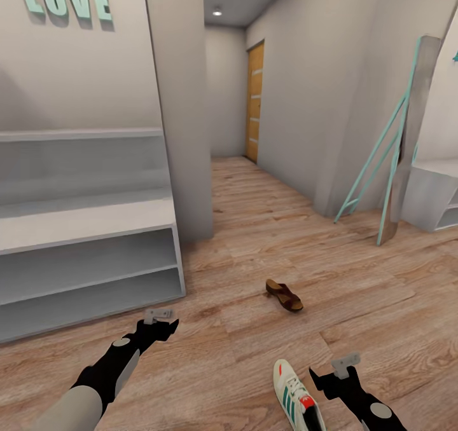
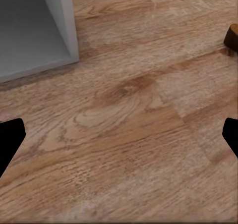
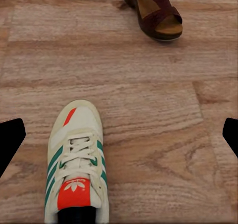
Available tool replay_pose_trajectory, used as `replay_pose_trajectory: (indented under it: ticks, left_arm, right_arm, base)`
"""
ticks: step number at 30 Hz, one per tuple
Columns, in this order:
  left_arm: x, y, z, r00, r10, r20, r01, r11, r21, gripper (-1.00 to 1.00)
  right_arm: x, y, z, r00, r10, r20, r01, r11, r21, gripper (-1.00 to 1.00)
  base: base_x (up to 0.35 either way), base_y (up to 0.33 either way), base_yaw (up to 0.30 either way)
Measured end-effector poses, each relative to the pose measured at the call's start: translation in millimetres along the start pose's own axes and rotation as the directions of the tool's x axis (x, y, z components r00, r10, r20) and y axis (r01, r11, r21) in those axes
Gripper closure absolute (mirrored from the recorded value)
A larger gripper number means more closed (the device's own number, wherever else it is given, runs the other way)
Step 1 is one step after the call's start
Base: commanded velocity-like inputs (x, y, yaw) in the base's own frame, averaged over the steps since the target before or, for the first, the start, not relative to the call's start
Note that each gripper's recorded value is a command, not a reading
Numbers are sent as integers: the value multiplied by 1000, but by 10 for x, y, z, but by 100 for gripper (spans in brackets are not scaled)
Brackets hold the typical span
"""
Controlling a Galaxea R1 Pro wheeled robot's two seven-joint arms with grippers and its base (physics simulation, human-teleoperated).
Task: Pick up the two gym shoes and the two sandals from the corridor floor and place them onto the hallstand (shoe rack) in the corridor, making sure they are on the rack and not on the floor. Arrange them so the two gym shoes are next to each other and the two sandals are next to each other.
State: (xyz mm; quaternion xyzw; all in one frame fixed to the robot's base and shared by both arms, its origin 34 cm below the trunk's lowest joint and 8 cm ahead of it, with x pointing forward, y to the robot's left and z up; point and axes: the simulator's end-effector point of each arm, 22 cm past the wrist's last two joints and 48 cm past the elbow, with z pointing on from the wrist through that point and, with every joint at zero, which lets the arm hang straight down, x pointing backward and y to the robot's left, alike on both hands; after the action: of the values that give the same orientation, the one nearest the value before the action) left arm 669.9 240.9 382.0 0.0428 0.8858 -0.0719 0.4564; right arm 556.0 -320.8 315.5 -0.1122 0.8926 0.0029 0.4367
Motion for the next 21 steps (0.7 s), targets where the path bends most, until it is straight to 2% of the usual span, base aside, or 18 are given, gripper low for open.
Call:
replay_pose_trajectory:
  ticks: [10,15,21]
  left_arm:
    - [313,19,122,999,-8,-38,8,1000,0,-100]
    - [333,-18,206,999,-13,-43,14,1000,11,-100]
    - [258,-132,309,999,-14,-30,16,998,54,-100]
  right_arm:
    - [289,49,90,999,4,-39,-4,1000,-8,-100]
    - [433,77,123,998,6,-67,-7,1000,-14,-100]
    - [607,108,157,995,9,-100,-11,1000,-20,-100]
  base:
    - [0,0,0]
    - [0,0,0]
    - [0,0,0]
